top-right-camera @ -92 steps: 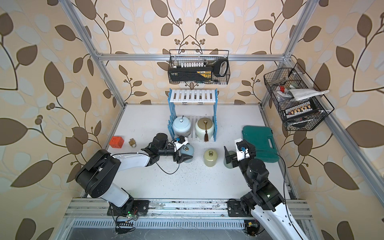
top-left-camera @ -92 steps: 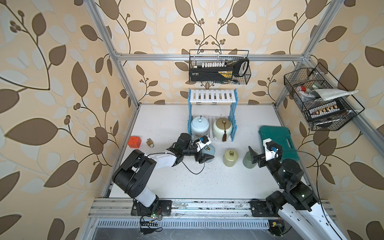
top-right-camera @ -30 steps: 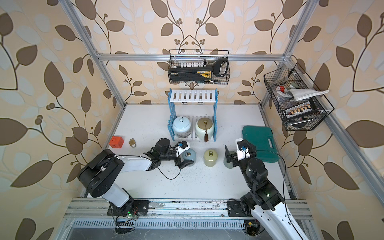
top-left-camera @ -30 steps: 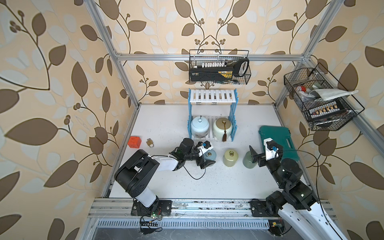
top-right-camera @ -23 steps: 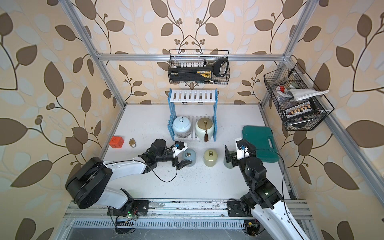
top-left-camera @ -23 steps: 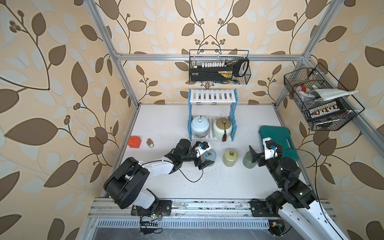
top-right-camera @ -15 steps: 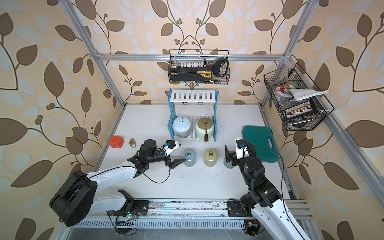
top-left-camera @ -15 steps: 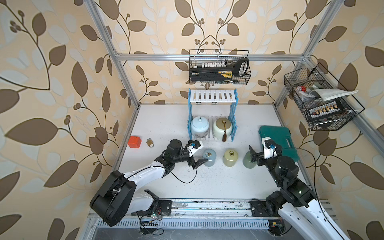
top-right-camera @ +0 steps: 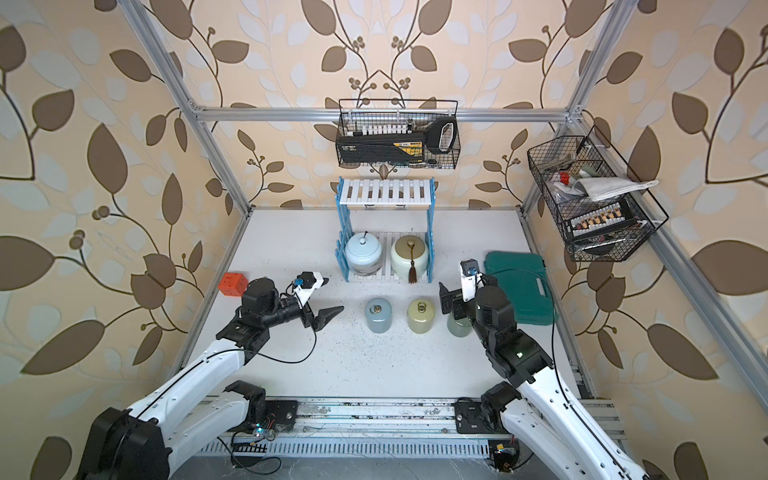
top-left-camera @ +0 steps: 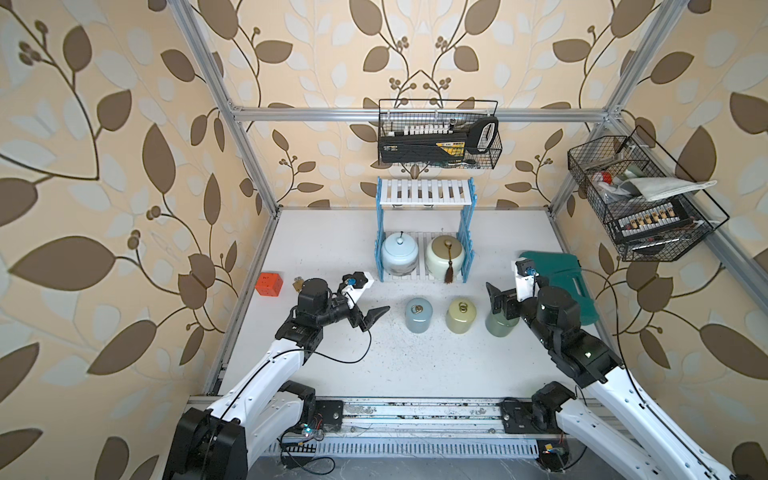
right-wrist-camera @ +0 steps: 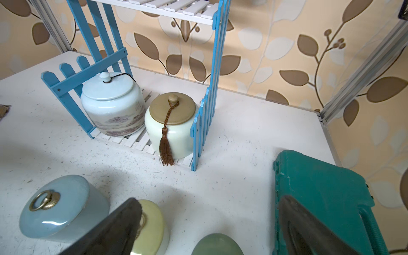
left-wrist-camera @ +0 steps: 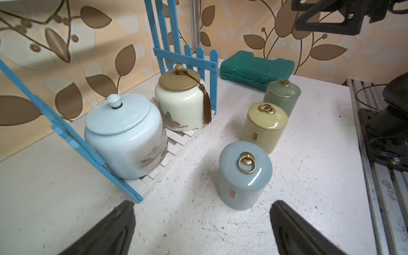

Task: Remove the tea canisters from the shelf
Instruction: Pick up the tea canister from the shelf.

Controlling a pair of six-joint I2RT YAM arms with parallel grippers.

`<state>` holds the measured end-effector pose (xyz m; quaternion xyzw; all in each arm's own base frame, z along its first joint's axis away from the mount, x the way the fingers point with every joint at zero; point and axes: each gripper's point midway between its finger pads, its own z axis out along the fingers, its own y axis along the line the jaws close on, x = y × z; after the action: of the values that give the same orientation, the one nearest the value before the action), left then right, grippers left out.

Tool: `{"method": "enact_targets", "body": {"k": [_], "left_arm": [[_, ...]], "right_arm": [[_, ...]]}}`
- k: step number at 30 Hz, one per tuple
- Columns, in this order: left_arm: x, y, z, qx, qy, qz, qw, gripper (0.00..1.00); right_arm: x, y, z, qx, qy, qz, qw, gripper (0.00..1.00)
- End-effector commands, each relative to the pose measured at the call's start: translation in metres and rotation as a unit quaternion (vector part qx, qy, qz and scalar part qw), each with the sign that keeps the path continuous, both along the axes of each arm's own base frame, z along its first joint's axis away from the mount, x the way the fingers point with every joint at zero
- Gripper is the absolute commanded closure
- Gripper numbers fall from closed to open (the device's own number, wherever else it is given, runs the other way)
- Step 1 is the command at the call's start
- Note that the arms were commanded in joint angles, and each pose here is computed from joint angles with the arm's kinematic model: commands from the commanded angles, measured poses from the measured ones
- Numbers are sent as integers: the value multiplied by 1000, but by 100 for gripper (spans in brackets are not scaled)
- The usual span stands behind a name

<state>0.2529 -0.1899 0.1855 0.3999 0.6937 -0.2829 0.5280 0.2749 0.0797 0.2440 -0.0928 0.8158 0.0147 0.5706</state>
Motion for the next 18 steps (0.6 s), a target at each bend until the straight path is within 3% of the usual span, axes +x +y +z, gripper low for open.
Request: {"method": "enact_targets", "body": {"k": [1,5,14,18], "left_arm": [[-2,10,20,-17,13,18,1000,1],[7,38,42,-58,43,92,993,1],[2,82,59,-72,27,199,977,1],[3,105,71,-100,49,264,958,1]], "right_arm": [[10,15,19,36,-10,12,999,1],[26,33,22,31,1,23,999,1],[68,84,21,42,13,40,998,5],[89,99,15,44,25,33,998,8]]}}
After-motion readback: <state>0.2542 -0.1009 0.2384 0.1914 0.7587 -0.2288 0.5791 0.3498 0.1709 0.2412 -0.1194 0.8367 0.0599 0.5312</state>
